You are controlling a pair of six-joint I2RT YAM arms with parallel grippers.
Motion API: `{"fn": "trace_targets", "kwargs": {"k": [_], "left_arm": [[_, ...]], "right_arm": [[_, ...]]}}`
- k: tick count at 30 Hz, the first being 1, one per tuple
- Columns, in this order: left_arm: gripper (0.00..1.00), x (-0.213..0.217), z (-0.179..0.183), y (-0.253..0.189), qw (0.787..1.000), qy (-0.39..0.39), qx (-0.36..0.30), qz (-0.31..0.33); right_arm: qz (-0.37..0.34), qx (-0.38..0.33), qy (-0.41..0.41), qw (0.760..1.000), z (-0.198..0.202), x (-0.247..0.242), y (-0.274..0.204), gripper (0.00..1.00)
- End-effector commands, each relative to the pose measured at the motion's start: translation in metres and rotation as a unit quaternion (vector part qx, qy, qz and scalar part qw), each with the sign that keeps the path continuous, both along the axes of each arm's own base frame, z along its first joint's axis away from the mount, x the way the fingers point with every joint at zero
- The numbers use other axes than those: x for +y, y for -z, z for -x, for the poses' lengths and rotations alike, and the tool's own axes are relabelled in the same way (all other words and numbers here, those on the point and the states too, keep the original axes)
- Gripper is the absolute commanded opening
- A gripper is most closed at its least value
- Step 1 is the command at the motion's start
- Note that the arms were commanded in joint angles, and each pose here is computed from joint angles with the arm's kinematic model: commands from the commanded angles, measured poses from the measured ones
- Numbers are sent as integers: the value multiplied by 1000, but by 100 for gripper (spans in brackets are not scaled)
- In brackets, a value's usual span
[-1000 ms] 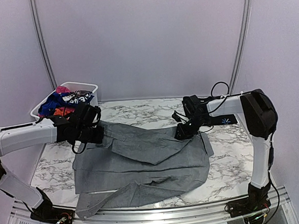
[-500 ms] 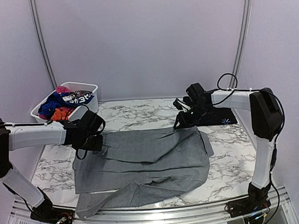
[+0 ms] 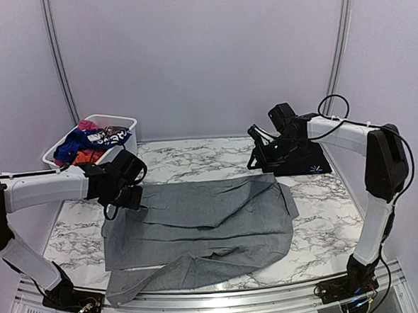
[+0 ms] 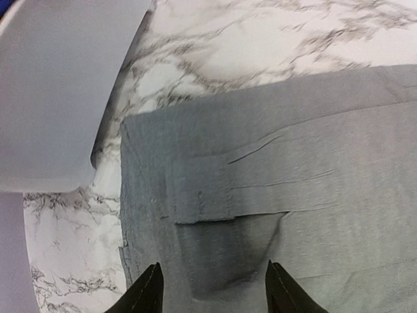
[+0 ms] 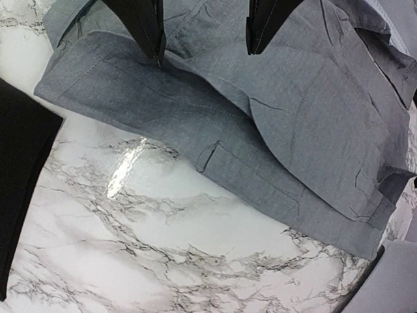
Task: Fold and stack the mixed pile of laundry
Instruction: Adjust the 1/3-folded shirt at the center of the board.
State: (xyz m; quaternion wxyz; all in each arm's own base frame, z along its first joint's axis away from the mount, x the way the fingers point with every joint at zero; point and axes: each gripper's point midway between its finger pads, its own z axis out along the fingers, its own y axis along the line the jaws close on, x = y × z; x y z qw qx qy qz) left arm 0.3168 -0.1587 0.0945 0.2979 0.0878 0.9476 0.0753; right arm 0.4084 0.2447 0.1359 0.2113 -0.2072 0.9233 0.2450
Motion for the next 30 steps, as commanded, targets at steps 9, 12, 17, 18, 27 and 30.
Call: {"fn": "trace_targets", "kwargs": {"k": [9, 12, 17, 18, 27, 30], "left_arm": [[57, -39, 13, 8, 997, 72, 26, 5], [59, -40, 14, 27, 997, 61, 46, 0], [57, -37, 13, 59, 996, 46, 79, -17], [56, -36, 11, 63, 996, 42, 82, -20], [51, -45, -31, 82, 995, 30, 87, -29], [54, -55, -51, 68, 997, 32, 73, -5]], "right_arm": [[30, 51, -14, 998, 33, 23, 62, 34], [54, 77, 5, 996, 31, 7, 88, 32], [100, 79, 8, 992, 28, -17, 116, 32], [102, 79, 9, 992, 24, -20, 120, 32], [96, 52, 26, 994, -38, -14, 117, 32], [69, 27, 13, 997, -51, 0, 89, 33]]}}
